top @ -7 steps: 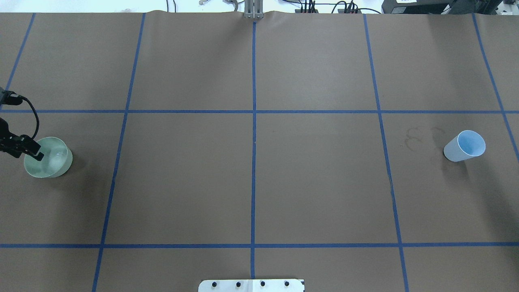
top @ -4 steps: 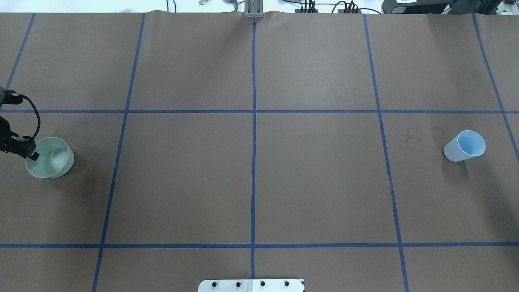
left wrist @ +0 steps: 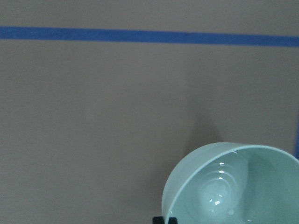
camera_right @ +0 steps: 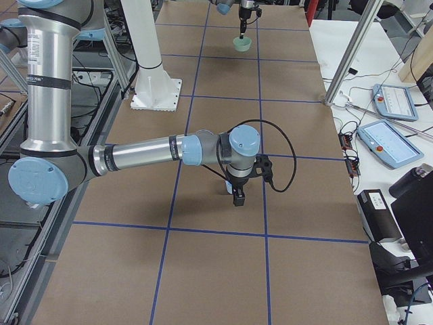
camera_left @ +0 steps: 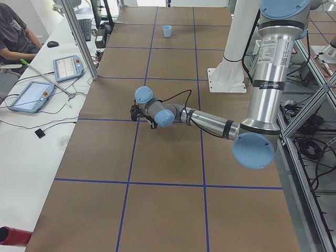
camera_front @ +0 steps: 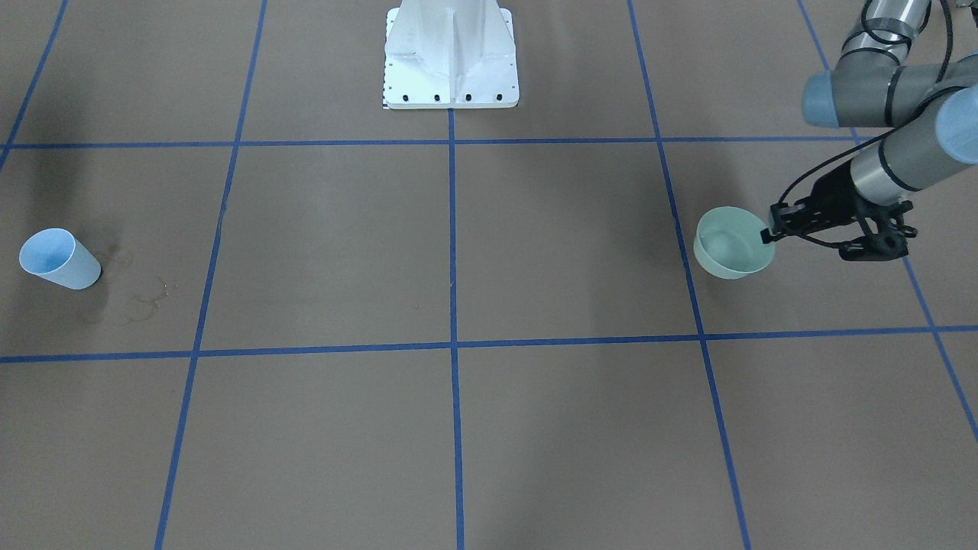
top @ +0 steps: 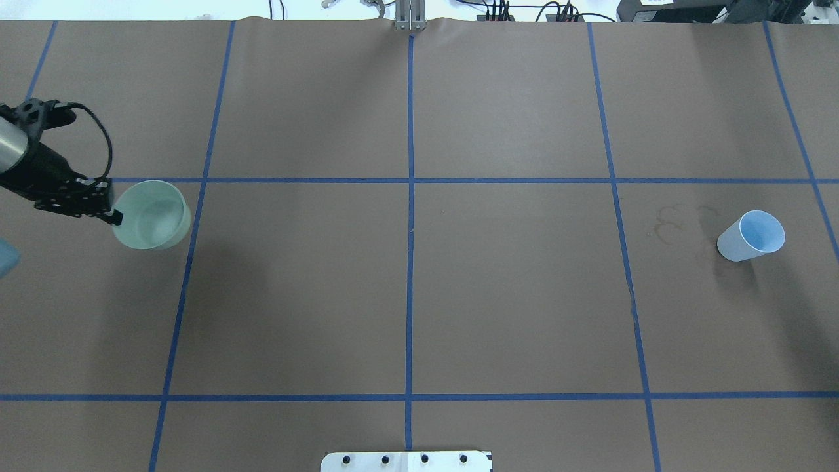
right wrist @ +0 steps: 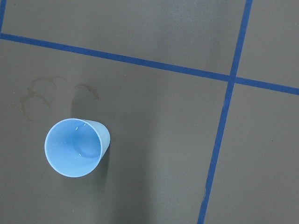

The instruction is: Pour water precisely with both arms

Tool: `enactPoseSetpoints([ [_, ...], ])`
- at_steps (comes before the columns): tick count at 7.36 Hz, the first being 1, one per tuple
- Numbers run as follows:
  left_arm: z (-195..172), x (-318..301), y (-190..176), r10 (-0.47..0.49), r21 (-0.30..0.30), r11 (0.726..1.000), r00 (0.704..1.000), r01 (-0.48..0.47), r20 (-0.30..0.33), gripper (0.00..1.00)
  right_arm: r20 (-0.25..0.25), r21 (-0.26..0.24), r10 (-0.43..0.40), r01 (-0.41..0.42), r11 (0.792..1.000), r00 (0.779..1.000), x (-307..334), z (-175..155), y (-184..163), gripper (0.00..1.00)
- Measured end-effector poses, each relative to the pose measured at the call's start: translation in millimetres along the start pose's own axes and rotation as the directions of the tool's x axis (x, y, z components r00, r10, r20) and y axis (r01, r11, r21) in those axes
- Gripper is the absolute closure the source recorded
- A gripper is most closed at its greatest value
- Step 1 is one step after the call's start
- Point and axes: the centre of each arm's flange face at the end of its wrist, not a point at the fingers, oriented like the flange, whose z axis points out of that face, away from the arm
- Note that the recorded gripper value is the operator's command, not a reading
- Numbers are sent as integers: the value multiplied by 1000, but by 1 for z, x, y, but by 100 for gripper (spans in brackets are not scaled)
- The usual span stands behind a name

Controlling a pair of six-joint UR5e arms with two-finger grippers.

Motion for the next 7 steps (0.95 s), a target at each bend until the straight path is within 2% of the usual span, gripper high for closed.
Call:
enactPoseSetpoints([
  [2, 35, 144, 28, -65, -52, 997, 995, 61, -71, 100, 0, 1, -1, 1, 1000, 1000, 0, 0, 0, 0],
  [3, 59, 205, 43, -78, -49, 996, 994, 74, -78, 100, 0, 1, -2, 2, 1000, 1000, -1, -1, 0, 0],
  [5, 105, 301, 47, -86, -30, 996, 995, 84, -47, 100, 0, 1, -3, 3, 1000, 1000, 0, 0, -1, 0],
  [7, 137, 340, 50, -83, -19, 996, 997, 82, -11, 100, 0, 0, -2, 2, 1000, 1000, 0, 0, 0, 0],
])
